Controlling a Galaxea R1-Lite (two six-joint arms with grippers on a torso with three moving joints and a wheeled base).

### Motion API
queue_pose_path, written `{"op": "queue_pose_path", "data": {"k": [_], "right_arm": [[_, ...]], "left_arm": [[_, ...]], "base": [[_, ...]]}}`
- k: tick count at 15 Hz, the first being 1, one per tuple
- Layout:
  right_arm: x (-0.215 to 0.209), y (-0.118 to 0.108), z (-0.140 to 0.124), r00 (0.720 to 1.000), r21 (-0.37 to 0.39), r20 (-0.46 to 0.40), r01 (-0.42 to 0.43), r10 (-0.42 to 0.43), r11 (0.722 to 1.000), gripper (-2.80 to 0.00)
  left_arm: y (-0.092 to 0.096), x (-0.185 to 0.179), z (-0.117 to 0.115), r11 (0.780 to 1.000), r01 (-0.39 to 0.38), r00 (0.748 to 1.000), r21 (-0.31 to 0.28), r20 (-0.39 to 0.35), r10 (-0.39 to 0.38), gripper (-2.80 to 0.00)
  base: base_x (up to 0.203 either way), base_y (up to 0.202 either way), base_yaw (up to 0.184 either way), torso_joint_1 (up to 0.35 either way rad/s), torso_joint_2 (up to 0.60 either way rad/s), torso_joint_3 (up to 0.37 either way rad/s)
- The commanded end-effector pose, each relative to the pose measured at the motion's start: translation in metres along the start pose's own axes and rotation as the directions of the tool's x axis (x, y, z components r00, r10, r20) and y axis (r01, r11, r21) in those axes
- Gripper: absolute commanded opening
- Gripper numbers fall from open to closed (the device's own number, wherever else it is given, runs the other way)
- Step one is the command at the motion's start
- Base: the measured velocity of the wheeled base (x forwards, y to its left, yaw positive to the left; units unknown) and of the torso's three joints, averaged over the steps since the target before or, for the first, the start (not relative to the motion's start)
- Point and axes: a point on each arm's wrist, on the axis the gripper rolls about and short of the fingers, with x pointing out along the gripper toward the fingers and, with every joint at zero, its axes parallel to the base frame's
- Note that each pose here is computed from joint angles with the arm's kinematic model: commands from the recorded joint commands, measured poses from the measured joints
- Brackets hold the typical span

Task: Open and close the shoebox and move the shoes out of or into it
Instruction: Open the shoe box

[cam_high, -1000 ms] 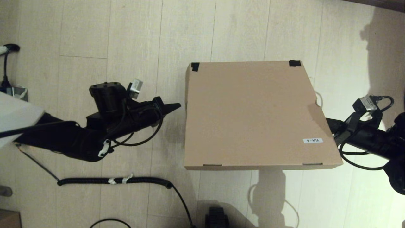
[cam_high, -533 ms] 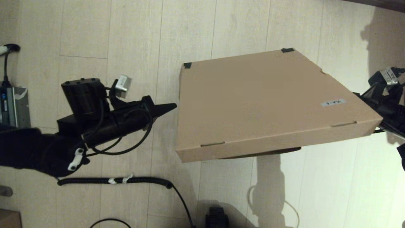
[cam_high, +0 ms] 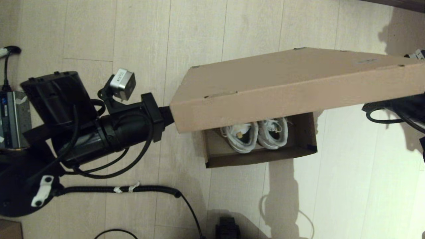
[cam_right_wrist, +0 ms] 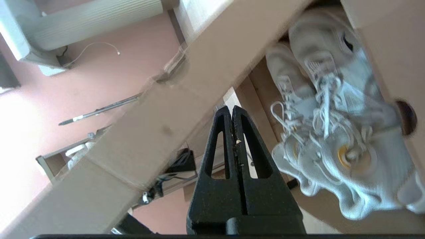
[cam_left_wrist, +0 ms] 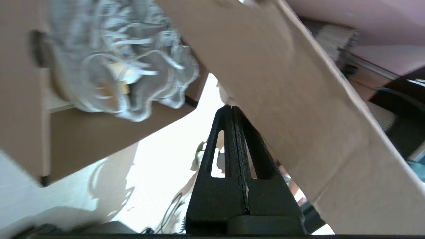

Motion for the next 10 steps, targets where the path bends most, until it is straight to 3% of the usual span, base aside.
{"op": "queue_pose_path", "data": {"k": [1, 6, 9, 10], "right_arm": [[0.005, 0.005, 0.003, 1.0, -0.02, -0.01, -0.026, 0.025, 0.999, -2.8], [0.008, 0.007, 0.004, 0.999, -0.032, -0.017, -0.038, 0.038, 0.999, -2.8], [0.002, 0.003, 0.001, 1.0, -0.032, -0.01, -0.015, 0.015, 0.999, -2.8], [0.001, -0.002, -0.002, 1.0, -0.065, -0.011, -0.005, 0.004, 0.998, -2.8]], "left_arm": [[-0.009, -0.002, 0.003, 1.0, 0.029, 1.0, 0.009, 0.011, -0.029, -2.8], [-0.008, 0.026, 0.029, 0.997, 0.062, 0.995, 0.05, 0.07, -0.065, -2.8], [0.008, 0.049, 0.046, 0.996, 0.055, 0.993, 0.068, 0.101, -0.062, -2.8], [0.017, 0.057, 0.054, 0.996, 0.046, 0.992, 0.076, 0.118, -0.055, -2.8]], "base": [[0.0, 0.0, 0.0, 0.0, 0.0, 0.0], [0.0, 0.0, 0.0, 0.0, 0.0, 0.0], [0.0, 0.0, 0.0, 0.0, 0.0, 0.0], [0.0, 0.0, 0.0, 0.0, 0.0, 0.0]]}}
